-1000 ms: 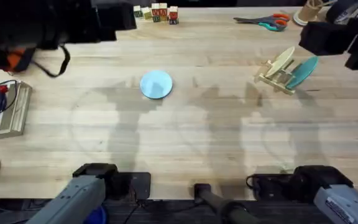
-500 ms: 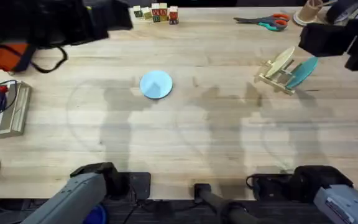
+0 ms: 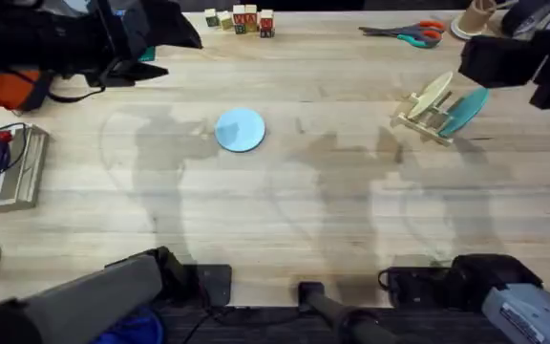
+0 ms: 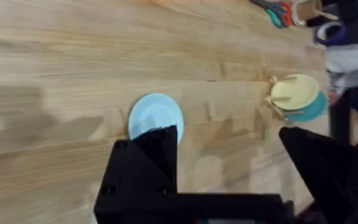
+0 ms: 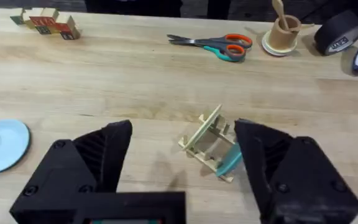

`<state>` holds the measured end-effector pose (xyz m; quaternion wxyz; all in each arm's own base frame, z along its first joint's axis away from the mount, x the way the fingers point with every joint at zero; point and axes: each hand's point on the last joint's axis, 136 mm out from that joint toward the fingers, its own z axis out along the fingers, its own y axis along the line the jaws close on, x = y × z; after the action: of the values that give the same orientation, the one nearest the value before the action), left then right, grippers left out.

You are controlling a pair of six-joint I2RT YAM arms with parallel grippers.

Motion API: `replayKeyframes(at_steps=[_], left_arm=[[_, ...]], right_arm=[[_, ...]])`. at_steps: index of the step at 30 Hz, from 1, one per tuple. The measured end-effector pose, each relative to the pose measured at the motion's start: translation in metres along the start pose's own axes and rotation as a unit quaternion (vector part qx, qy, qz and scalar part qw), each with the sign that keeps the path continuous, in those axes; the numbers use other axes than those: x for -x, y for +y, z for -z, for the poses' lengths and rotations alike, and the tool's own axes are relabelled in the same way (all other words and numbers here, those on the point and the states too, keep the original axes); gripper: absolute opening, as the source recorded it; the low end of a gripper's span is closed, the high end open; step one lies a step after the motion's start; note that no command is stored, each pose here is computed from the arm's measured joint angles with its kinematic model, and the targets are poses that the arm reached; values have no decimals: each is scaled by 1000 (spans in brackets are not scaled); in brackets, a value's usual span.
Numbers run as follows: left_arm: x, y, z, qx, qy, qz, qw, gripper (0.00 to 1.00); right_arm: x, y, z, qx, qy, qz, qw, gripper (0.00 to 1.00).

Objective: Pick up the plates from the table one by one and place each into a slot on the dish rack.

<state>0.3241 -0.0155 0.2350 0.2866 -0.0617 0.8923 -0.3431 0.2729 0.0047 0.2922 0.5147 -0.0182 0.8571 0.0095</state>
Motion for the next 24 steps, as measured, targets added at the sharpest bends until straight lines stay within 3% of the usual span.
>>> replayKeyframes(at_steps=[2, 3, 9, 11, 24], left_arm=[[-2, 0, -5, -13, 10, 10, 1000, 975], [-3, 1, -6, -18, 14, 15, 1000, 913], [-5, 0, -10, -31, 23, 22, 999, 230], [-5, -1, -10, -34, 23, 21, 999, 64], [-12, -3, -9, -39, 35, 9, 999, 40]], right_arm=[[0, 0, 0, 0, 0, 0, 1000, 992], [0, 0, 0, 0, 0, 0, 1000, 992], [0, 0, 0, 0, 0, 0, 1000, 993], [0, 0, 0, 0, 0, 0, 1000, 993], [0, 0, 0, 0, 1, 0, 1000, 994]])
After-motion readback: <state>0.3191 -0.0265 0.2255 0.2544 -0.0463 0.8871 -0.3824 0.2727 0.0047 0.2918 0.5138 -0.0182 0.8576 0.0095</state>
